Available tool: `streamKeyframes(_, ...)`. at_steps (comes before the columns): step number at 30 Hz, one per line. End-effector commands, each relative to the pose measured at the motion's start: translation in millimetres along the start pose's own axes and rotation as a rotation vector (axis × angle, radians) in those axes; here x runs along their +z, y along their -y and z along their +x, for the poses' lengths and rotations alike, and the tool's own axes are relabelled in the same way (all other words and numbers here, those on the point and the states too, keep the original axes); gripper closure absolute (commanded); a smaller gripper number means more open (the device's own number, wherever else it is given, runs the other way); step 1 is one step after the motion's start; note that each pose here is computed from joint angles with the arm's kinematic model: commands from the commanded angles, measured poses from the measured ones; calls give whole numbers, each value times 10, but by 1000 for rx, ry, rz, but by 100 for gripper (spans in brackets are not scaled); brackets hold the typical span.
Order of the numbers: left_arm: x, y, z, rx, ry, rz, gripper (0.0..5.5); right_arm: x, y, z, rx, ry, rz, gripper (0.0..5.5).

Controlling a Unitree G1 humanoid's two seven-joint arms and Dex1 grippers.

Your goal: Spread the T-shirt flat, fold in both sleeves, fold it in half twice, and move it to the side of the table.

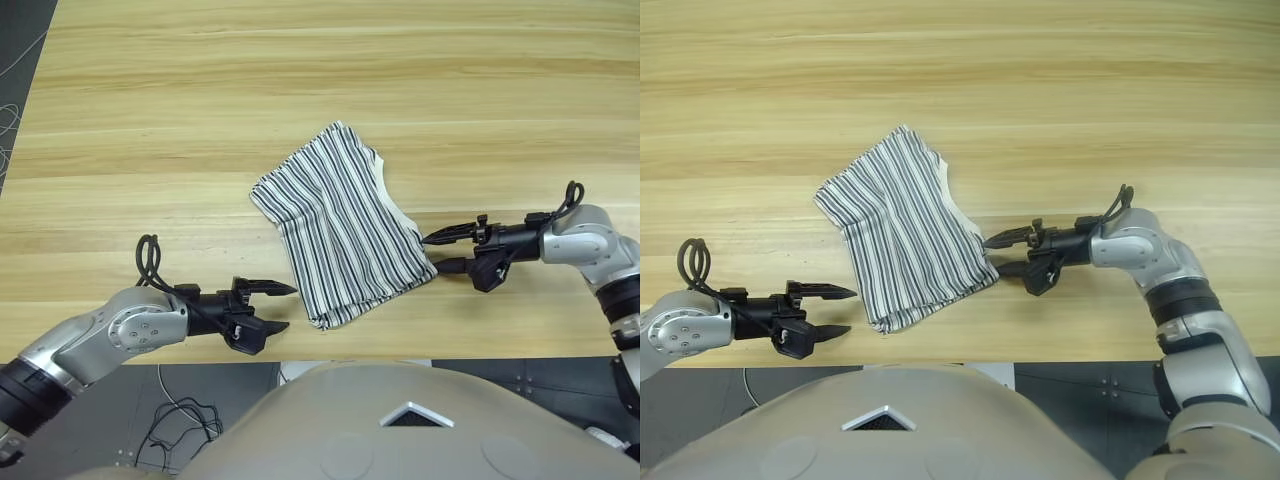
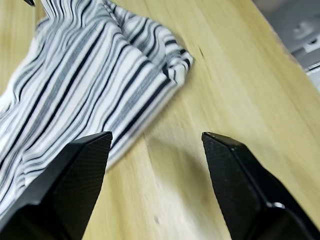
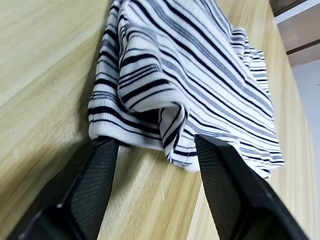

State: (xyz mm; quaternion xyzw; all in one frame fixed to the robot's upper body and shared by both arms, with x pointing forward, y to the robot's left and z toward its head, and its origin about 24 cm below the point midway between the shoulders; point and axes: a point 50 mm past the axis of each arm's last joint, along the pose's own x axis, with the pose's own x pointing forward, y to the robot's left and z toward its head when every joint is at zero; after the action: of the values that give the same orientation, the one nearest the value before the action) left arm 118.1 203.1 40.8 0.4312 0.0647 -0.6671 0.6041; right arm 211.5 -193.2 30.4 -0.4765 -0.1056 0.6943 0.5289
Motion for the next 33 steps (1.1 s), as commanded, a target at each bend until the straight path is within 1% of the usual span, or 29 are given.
streamKeyframes(1, -16, 66, 99, -32, 0, 3, 215, 29, -56, 85, 21, 26, -7, 272)
streamKeyframes(13, 53, 51, 282, -23, 61, 31, 215, 47, -41, 211, 36, 51, -34, 272)
streamKeyframes(15, 37, 38, 303, -17, 57, 47, 211, 43, -43, 219, 41, 49, -36, 321)
streamKeyframes(17, -5, 13, 311, -7, 38, 73, 211, 39, -45, 223, 44, 47, -36, 350)
streamKeyframes(24, -48, -11, 328, 1, 25, 93, 335, 37, -67, 236, 55, 48, -33, 489)
streamKeyframes(27, -40, -15, 339, -6, 35, 107, 391, 42, -69, 246, 53, 53, -29, 539)
streamKeyframes(30, 29, -20, 336, -12, 81, 134, 440, 61, -41, 253, 26, 64, 19, 540)
streamKeyframes(33, 121, -85, 265, -20, 121, 122, 496, 101, 14, 234, 15, 82, 110, 540)
